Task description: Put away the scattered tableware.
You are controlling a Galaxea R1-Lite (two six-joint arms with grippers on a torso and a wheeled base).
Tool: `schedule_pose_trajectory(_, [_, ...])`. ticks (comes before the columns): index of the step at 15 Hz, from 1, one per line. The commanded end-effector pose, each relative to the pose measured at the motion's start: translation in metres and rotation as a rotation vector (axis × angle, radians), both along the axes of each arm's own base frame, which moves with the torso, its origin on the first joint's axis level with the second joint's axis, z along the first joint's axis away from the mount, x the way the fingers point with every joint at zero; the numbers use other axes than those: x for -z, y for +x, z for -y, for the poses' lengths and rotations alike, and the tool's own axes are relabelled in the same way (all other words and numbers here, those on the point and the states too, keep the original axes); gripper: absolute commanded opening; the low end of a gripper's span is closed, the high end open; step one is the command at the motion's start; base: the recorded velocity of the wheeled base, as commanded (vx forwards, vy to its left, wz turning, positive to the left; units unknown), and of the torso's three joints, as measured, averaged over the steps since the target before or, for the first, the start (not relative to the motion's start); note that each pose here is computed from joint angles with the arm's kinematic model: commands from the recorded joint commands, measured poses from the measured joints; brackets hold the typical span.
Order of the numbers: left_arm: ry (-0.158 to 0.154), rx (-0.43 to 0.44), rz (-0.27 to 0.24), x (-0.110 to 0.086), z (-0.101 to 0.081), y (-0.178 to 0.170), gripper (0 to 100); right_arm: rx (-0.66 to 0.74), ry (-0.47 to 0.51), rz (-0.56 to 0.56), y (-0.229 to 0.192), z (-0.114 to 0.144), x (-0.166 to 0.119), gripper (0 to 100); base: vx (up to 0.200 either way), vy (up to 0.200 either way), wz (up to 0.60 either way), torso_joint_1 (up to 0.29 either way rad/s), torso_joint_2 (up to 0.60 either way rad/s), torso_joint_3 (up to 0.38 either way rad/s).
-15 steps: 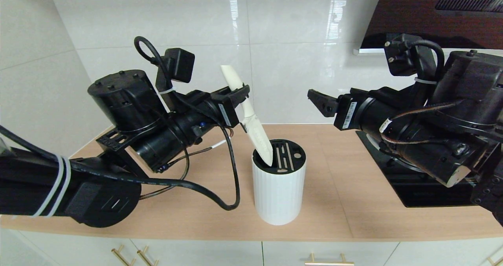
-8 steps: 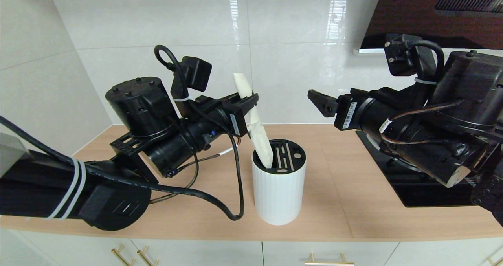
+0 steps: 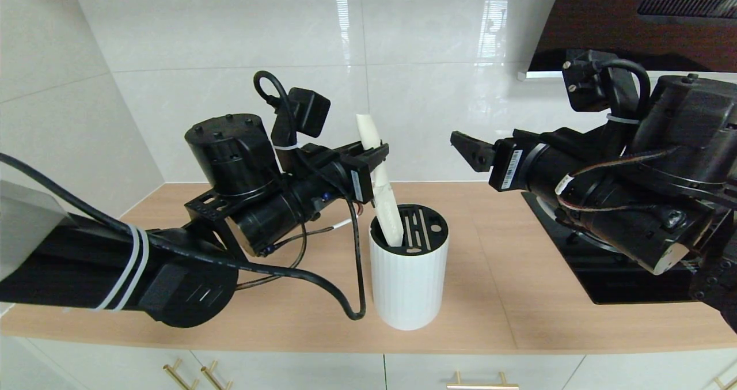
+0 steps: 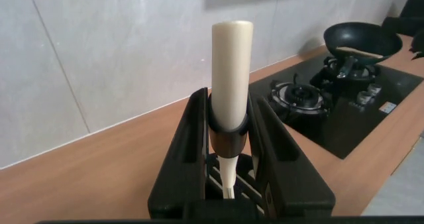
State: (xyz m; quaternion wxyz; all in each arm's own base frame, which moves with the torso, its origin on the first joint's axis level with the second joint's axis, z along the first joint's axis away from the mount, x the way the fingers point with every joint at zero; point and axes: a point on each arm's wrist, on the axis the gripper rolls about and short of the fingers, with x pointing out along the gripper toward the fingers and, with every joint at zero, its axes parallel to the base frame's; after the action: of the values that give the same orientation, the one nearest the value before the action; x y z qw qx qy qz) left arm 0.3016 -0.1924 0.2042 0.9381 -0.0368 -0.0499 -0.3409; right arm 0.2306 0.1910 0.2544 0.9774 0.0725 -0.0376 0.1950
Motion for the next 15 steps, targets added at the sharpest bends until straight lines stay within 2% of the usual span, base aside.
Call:
schedule_pose_trajectory(1, [0.014, 0.011, -0.01, 0.006, 0.006, 0.0, 0, -0.001, -0.001, -0.001, 0.0, -0.001, 0.001, 100, 0.0, 0.0, 0.0, 0.0, 0.0, 0.0])
schedule_pose_trajectory(3, [0.074, -0.005, -0.008, 0.019, 0.011, 0.003, 0, -0.001, 0.002, 0.002, -0.001, 0.0, -0.001, 100, 0.0, 0.0, 0.0, 0.0, 0.0, 0.0])
schedule_pose_trajectory(10, [0.101, -0.014, -0.043, 0.036, 0.02, 0.004, 0, -0.002, 0.0, 0.0, -0.001, 0.0, 0.0, 100, 0.0, 0.0, 0.0, 0.0, 0.0, 0.0])
schedule_pose_trajectory(15, [0.142, -0.01, -0.086, 0.062, 0.031, 0.007, 0, -0.002, -0.002, -0.003, -0.001, 0.0, 0.001, 100, 0.0, 0.0, 0.0, 0.0, 0.0, 0.0])
